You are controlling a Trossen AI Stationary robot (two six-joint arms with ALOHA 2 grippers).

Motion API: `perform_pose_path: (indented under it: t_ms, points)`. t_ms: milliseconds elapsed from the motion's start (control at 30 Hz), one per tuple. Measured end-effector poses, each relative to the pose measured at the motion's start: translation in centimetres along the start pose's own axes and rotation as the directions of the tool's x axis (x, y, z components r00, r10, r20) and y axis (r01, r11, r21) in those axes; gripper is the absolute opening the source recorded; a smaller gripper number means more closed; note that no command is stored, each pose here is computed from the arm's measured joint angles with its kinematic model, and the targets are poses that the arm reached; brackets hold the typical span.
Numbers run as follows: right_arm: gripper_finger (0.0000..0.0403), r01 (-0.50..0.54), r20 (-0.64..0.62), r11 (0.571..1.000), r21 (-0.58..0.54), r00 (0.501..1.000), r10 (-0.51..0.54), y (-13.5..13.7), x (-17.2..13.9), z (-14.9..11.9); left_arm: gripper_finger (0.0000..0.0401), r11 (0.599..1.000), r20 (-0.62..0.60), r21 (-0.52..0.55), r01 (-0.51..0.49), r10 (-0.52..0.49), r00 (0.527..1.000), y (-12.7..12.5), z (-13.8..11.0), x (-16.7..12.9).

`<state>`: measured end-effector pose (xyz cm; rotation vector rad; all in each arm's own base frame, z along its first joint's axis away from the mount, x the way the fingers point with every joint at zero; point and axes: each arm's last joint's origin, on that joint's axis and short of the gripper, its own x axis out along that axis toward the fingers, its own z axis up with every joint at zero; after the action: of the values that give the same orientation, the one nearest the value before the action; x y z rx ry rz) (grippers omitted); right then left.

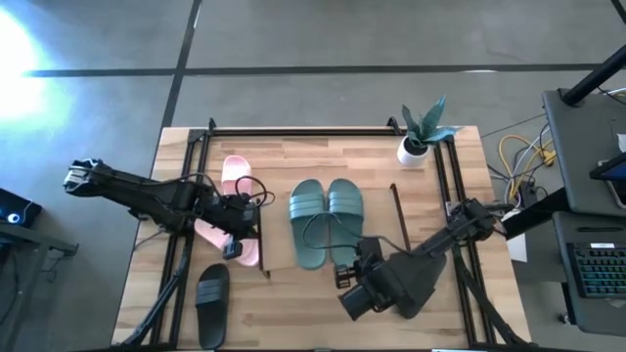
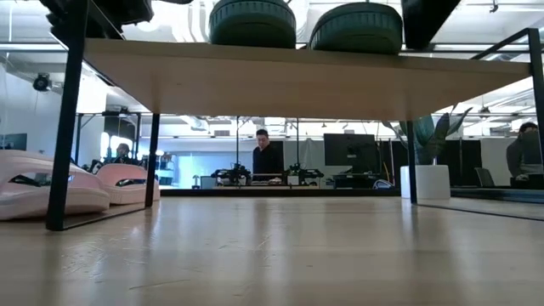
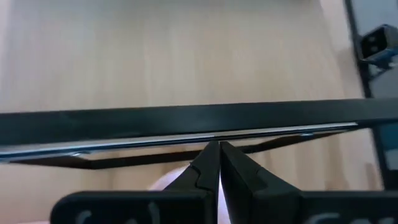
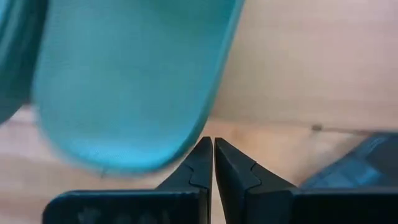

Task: Pick and place slides into the shelf
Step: Adjust the shelf in the center, then put the right black slide under the shelf

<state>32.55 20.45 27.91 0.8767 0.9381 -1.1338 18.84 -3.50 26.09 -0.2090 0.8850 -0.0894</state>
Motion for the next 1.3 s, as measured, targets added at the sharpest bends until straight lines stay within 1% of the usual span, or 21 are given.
perform_pose_path:
  t_ms: [200, 400, 500, 600, 700, 767, 867, 933, 967, 1033, 1100, 1133, 1200, 1267, 1300]
  points:
    - [0.0011, -0.105, -0.055, 0.994, -0.008, 0.993, 0.105, -0.2, -2.7, -1.6, 0.0000, 0.998, 0.025, -0.023, -0.056, 0.057, 0.998, 1.4, 0.4, -0.2]
    - [0.0011, -0.189, -0.095, 0.982, 0.023, 0.977, 0.190, -0.9, -5.5, -3.0, 0.0000, 0.995, 0.050, -0.043, -0.092, 0.094, 0.994, 2.4, 0.7, -0.5]
    - [0.0011, -0.241, -0.104, 0.970, 0.032, 0.964, 0.243, -1.4, -6.7, -4.0, 0.0000, 0.994, 0.020, -0.044, -0.095, 0.096, 0.995, 2.4, 0.0, -1.2]
    - [0.0011, -0.278, -0.142, 0.960, 0.038, 0.949, 0.281, -1.9, -7.6, -5.5, 0.0000, 0.996, -0.012, -0.033, -0.080, 0.080, 0.997, 2.0, -0.9, -2.2]
    - [0.0011, -0.271, -0.181, 0.962, 0.045, 0.944, 0.274, -2.9, -7.8, -7.5, 0.0000, 0.999, 0.007, -0.034, -0.036, 0.036, 0.999, 1.2, -1.6, -3.3]
    - [0.0011, -0.250, -0.198, 0.968, 0.034, 0.947, 0.252, -3.5, -7.5, -9.2, 0.0000, 0.999, 0.032, -0.018, 0.030, -0.029, 0.999, 0.4, -2.0, -4.2]
    - [0.0011, -0.271, -0.227, 0.963, 0.008, 0.937, 0.266, -4.0, -7.3, -11.6, 0.0000, 0.989, 0.051, -0.030, 0.142, -0.140, 0.989, -0.6, -2.6, -5.3]
    - [0.0011, -0.247, -0.259, 0.969, -0.009, 0.937, 0.236, -4.4, -7.3, -12.4, 0.0000, 0.979, 0.061, -0.048, 0.198, -0.195, 0.979, -1.1, -2.9, -5.7]
    - [0.0013, -0.210, -0.282, 0.977, -0.024, 0.939, 0.195, -4.7, -7.1, -12.7, 0.0000, 0.975, 0.068, -0.056, 0.216, -0.212, 0.975, -1.3, -3.1, -5.9]
    - [0.0021, -0.101, -0.323, 0.992, -0.075, 0.944, 0.072, -5.3, -6.7, -12.8, 0.0000, 0.970, 0.060, -0.069, 0.234, -0.230, 0.971, -1.5, -3.3, -6.0]
    - [0.0040, 0.019, -0.329, 0.992, -0.122, 0.942, -0.059, -5.8, -6.3, -12.3, 0.0000, 0.967, 0.052, -0.083, 0.239, -0.236, 0.970, -1.7, -3.4, -5.9]
    - [0.0052, 0.060, -0.331, 0.989, -0.132, 0.938, -0.101, -6.0, -6.2, -12.0, 0.0000, 0.968, 0.047, -0.083, 0.238, -0.235, 0.971, -1.7, -3.4, -5.8]
    - [0.0081, 0.057, -0.343, 0.988, -0.140, 0.934, -0.103, -6.3, -6.1, -11.8, 0.0000, 0.969, 0.035, -0.084, 0.232, -0.230, 0.973, -1.8, -3.3, -5.5]
    - [0.0111, 0.094, -0.307, 0.985, -0.142, 0.942, -0.134, -7.3, -5.7, -11.4, 0.0000, 0.971, 0.017, -0.086, 0.224, -0.224, 0.975, -1.9, -3.2, -5.2]
    - [0.0125, 0.104, -0.309, 0.985, -0.137, 0.940, -0.142, -7.6, -5.7, -11.3, 0.0000, 0.972, 0.008, -0.087, 0.220, -0.220, 0.975, -1.9, -3.2, -5.0]
